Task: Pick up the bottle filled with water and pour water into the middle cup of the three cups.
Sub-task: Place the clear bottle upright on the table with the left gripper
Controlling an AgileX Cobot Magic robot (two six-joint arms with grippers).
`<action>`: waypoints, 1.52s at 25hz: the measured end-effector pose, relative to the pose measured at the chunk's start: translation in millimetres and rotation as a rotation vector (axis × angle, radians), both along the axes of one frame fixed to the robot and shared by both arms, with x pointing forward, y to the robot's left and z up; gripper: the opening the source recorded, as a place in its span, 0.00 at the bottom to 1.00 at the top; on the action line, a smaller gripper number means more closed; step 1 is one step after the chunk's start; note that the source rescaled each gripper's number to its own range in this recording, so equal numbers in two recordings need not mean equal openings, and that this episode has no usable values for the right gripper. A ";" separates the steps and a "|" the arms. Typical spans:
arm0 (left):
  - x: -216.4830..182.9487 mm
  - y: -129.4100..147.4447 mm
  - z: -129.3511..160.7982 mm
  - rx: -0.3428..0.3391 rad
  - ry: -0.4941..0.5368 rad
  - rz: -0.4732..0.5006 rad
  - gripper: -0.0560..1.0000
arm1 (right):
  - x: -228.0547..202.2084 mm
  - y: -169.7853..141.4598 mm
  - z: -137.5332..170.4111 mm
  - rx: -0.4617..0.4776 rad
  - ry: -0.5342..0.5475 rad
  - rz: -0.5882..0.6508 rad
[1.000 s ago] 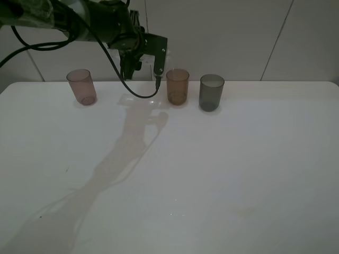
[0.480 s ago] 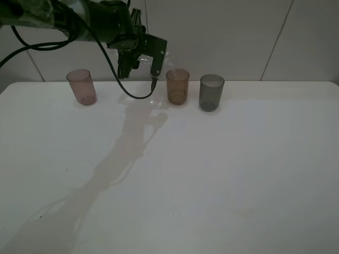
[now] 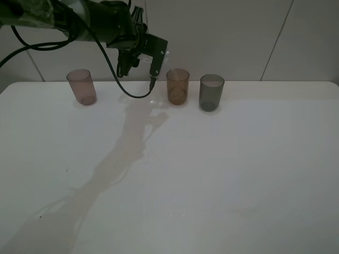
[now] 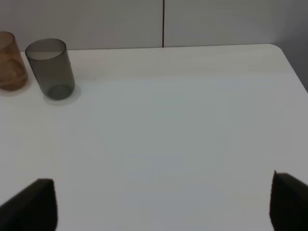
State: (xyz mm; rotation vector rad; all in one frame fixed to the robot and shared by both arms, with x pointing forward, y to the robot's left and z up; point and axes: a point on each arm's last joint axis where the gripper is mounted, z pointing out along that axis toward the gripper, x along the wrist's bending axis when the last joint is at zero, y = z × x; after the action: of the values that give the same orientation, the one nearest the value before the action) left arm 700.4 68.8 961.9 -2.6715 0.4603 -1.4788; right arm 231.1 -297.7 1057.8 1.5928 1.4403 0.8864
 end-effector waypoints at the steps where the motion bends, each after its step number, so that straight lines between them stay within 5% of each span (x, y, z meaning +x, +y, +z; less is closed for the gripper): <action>1: 0.0 -0.5 0.1 -0.002 -0.002 -0.005 0.06 | 0.0 0.0 0.0 0.000 0.000 0.000; 15: 2.7 3.0 0.6 -0.011 -0.007 -0.011 0.06 | 0.0 0.0 0.0 0.000 0.000 0.000; 38: 5.4 -3.9 5.9 0.026 -0.080 -0.154 0.06 | 0.0 0.0 0.0 0.000 0.000 0.000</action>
State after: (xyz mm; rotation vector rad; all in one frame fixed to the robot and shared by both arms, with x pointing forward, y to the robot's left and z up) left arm 705.7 64.9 967.7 -2.5977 0.6881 -1.5999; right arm 231.1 -297.7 1057.8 1.5928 1.4403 0.8864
